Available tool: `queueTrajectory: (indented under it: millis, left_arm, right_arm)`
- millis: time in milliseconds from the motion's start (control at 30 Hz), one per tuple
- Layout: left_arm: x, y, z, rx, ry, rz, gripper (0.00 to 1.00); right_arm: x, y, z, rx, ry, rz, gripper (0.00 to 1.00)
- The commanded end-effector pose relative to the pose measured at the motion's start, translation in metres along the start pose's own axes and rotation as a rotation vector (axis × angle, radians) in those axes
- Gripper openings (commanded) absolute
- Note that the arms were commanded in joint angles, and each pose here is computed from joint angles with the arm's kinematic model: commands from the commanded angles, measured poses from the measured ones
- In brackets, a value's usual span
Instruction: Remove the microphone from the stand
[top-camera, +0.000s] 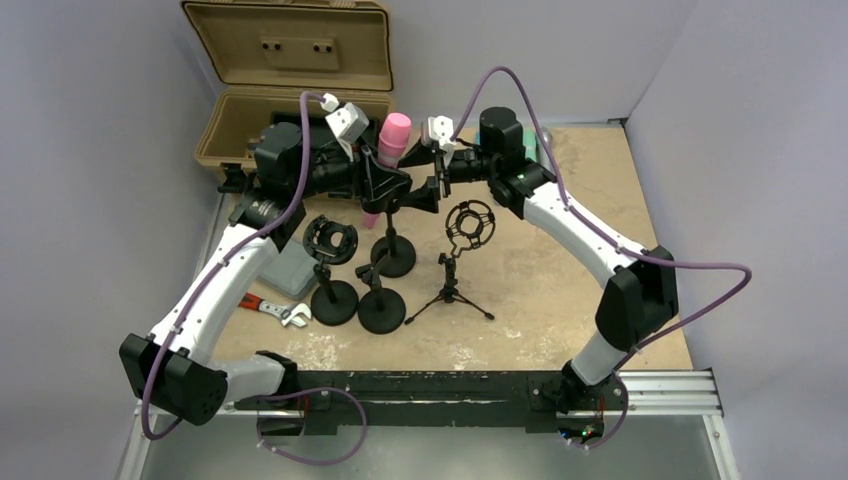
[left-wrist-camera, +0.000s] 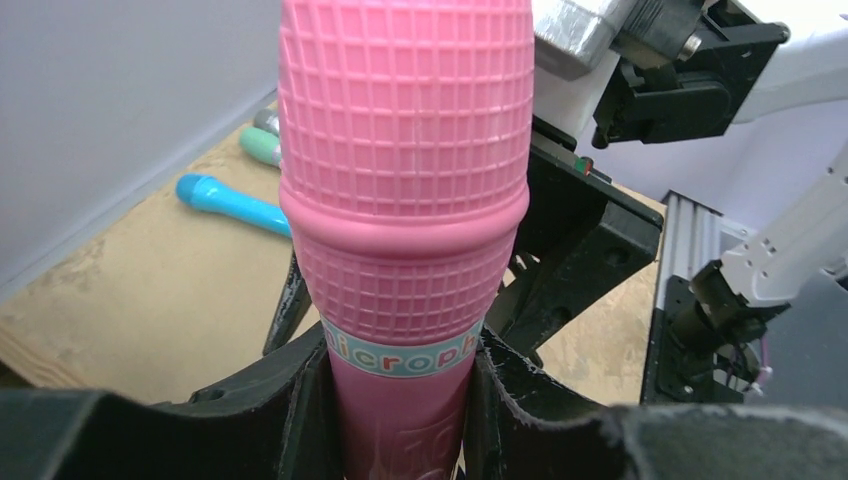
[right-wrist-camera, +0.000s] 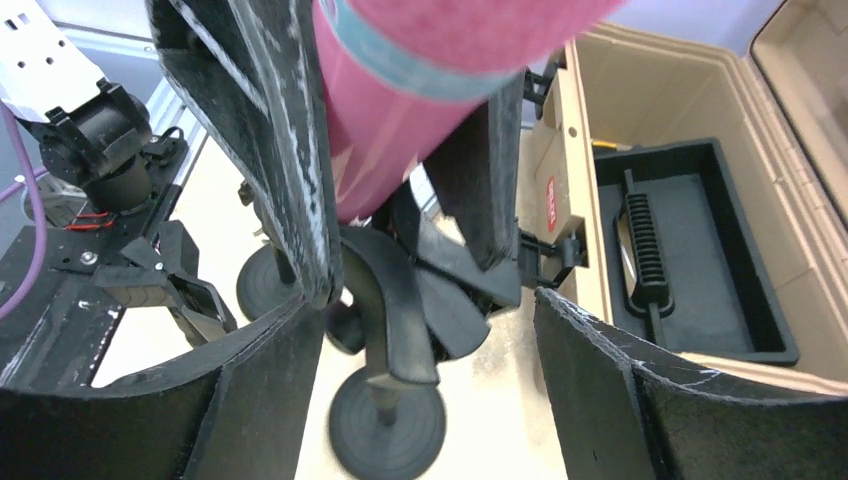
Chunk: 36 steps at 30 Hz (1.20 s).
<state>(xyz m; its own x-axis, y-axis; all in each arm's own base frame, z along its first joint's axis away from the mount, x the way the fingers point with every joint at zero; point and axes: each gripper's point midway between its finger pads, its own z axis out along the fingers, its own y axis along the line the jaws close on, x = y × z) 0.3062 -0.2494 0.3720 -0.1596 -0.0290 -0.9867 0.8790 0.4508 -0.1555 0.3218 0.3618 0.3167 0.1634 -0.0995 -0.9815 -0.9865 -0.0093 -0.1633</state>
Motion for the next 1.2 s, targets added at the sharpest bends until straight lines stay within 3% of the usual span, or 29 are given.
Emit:
queueTrajectory:
  millis: [0, 267, 367, 533, 700, 833, 1133, 1167]
  left_arm:
    - [-0.003, -0.019, 0.000, 0.154, -0.009, 0.020, 0.00]
    - [0.003, -0.012, 0.003, 0.148, 0.007, 0.017, 0.00]
    - [0.003, -0.012, 0.004, 0.146, 0.007, 0.017, 0.00]
    - [0.002, -0.012, 0.004, 0.144, 0.006, 0.014, 0.00]
    - [0.002, -0.011, 0.004, 0.140, 0.006, 0.012, 0.00]
    - [0.002, -0.009, 0.004, 0.129, 0.005, 0.010, 0.00]
    - [0.002, -0.007, 0.004, 0.116, 0.005, 0.008, 0.00]
    - [0.002, -0.008, 0.004, 0.122, 0.005, 0.008, 0.00]
  right_arm:
    - [-0.026, 0.003, -0.004, -0.009, -0.047, -0.110, 0.74]
    - [-0.011, 0.004, 0.007, -0.120, -0.015, -0.102, 0.67]
    - [-0.007, 0.006, 0.007, -0.130, -0.012, -0.100, 0.60]
    - [-0.007, 0.004, 0.007, -0.123, -0.016, -0.107, 0.39]
    - [-0.014, 0.006, 0.006, -0.126, -0.035, -0.123, 0.26]
    - [-0.014, 0.007, 0.005, -0.124, -0.036, -0.124, 0.00]
    - [-0.016, 0.000, 0.002, -0.045, -0.040, -0.081, 0.00]
    - [-0.018, 0.000, 0.001, -0.035, -0.040, -0.083, 0.10]
